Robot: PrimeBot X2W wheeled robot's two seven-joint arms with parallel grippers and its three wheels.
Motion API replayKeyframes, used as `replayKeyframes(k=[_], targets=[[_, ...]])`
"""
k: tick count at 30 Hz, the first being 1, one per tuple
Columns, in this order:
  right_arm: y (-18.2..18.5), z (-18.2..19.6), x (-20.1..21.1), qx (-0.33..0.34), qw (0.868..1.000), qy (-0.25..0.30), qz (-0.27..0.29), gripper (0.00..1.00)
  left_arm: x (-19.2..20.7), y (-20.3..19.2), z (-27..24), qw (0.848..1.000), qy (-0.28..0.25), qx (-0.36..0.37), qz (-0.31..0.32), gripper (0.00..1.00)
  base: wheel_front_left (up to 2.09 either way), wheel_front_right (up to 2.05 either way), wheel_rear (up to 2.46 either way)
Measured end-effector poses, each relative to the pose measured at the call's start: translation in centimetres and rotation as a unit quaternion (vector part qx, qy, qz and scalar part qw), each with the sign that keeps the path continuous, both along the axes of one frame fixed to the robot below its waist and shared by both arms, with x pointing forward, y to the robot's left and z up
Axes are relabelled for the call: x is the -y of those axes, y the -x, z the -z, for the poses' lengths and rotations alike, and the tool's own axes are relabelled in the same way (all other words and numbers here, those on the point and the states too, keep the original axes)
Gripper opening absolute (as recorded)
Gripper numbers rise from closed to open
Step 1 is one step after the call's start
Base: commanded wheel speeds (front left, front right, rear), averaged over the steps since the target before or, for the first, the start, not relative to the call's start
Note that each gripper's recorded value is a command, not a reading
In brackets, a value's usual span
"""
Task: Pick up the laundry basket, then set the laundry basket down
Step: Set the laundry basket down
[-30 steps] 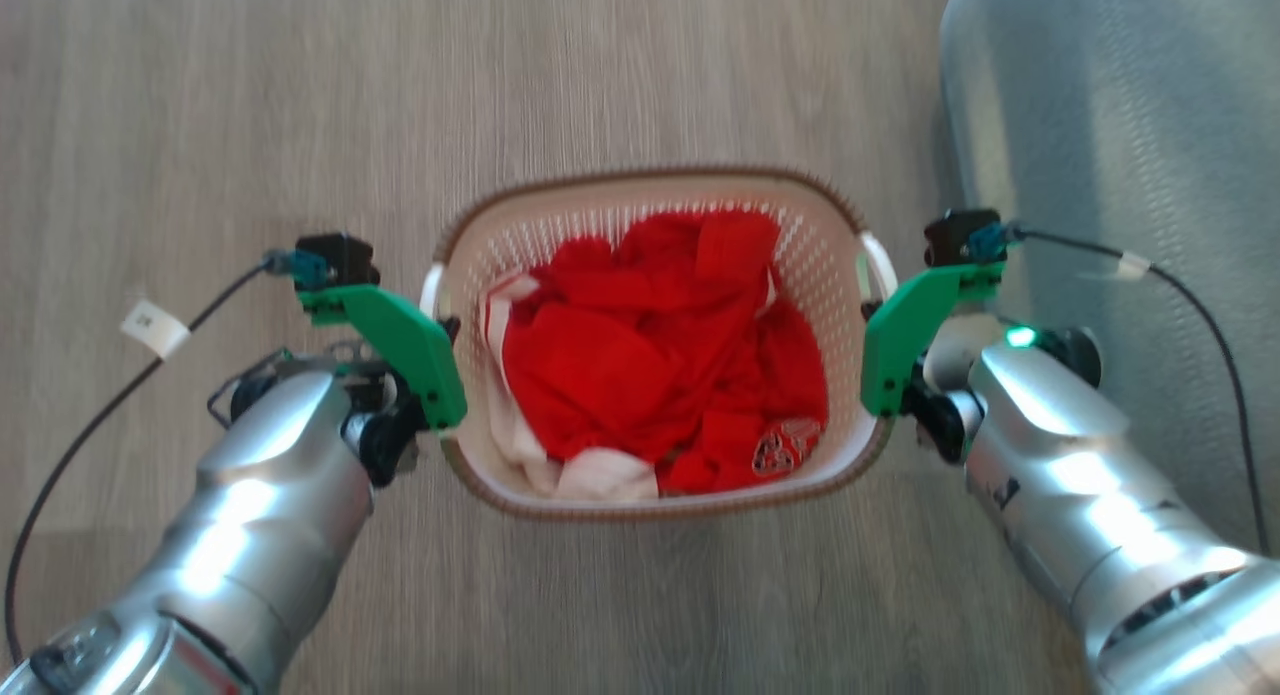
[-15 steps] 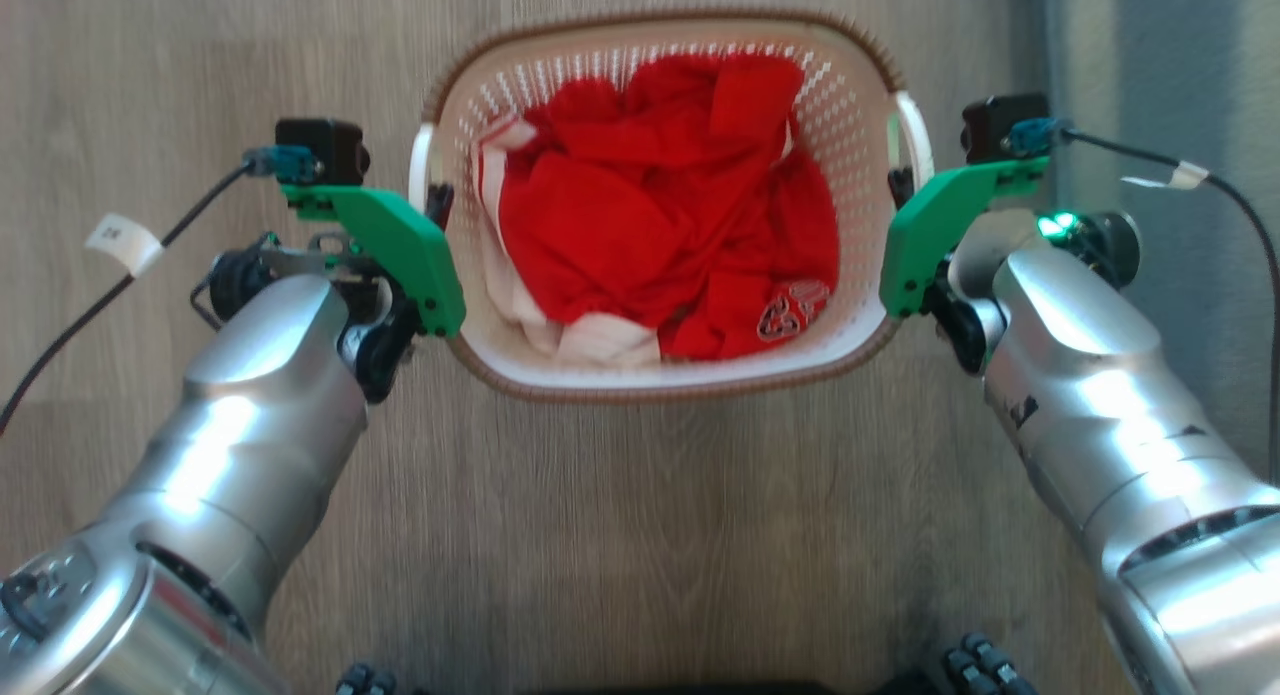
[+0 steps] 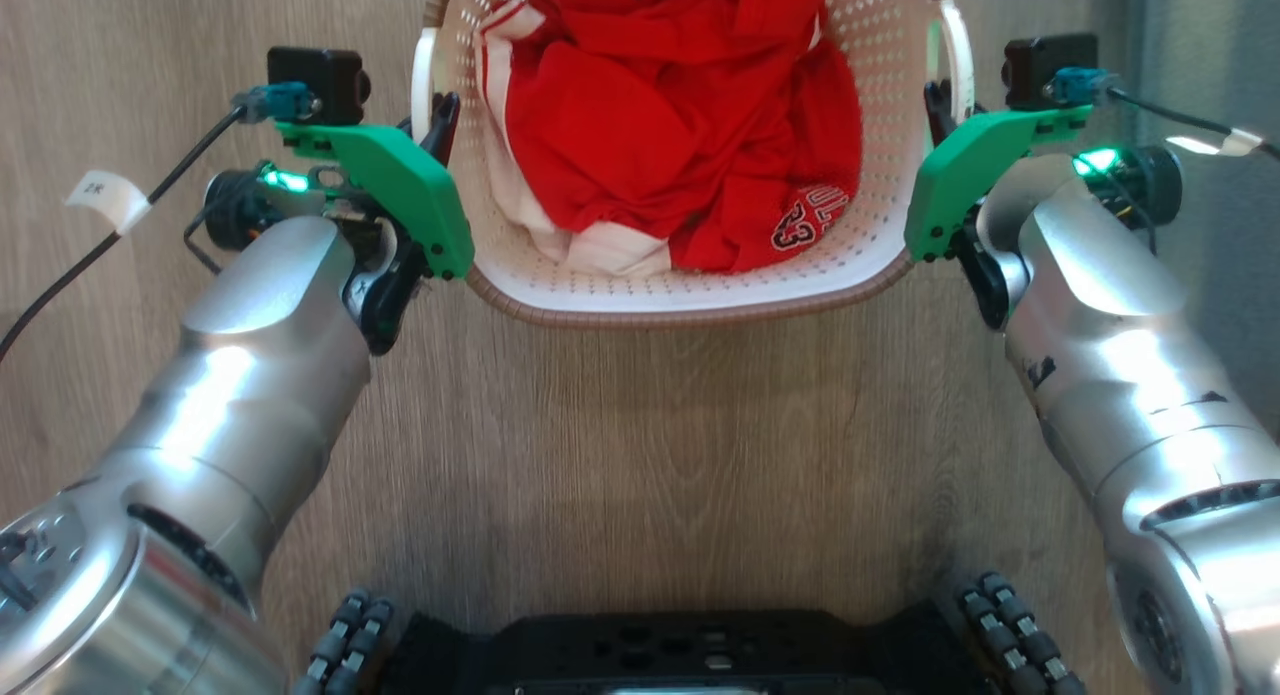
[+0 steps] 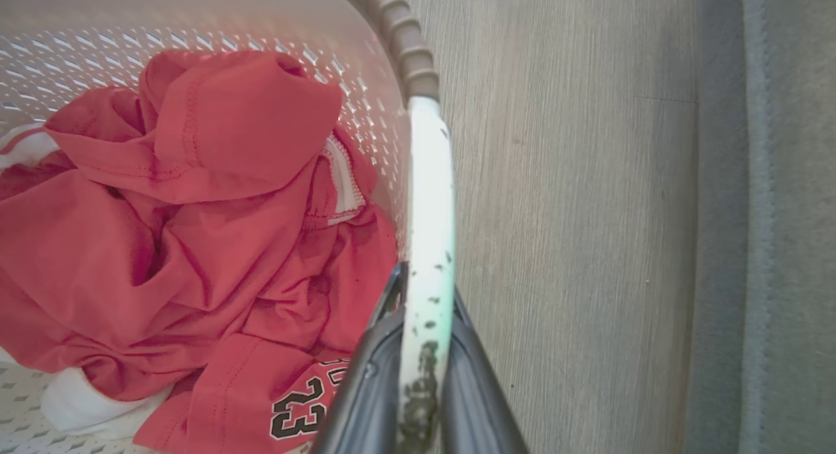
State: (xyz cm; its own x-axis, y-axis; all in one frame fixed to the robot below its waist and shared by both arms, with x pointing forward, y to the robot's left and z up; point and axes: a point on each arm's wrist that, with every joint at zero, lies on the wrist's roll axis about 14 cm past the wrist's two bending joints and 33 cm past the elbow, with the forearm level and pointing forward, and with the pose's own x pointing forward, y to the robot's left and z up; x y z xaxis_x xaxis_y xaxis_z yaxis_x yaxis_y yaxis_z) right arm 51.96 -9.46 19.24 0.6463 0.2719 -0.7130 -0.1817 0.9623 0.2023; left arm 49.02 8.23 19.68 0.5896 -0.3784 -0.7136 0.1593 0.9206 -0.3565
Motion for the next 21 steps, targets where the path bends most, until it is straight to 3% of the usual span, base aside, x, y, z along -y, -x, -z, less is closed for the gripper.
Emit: replayKeyframes(k=[21], targets=[[1.2,4.2,0.9,-0.031,0.999,0.02,0.006,0.0,1.0,0.6,2.4,1.0,0.016,-0.011,0.001,0.0,0.0,0.0,0.0]])
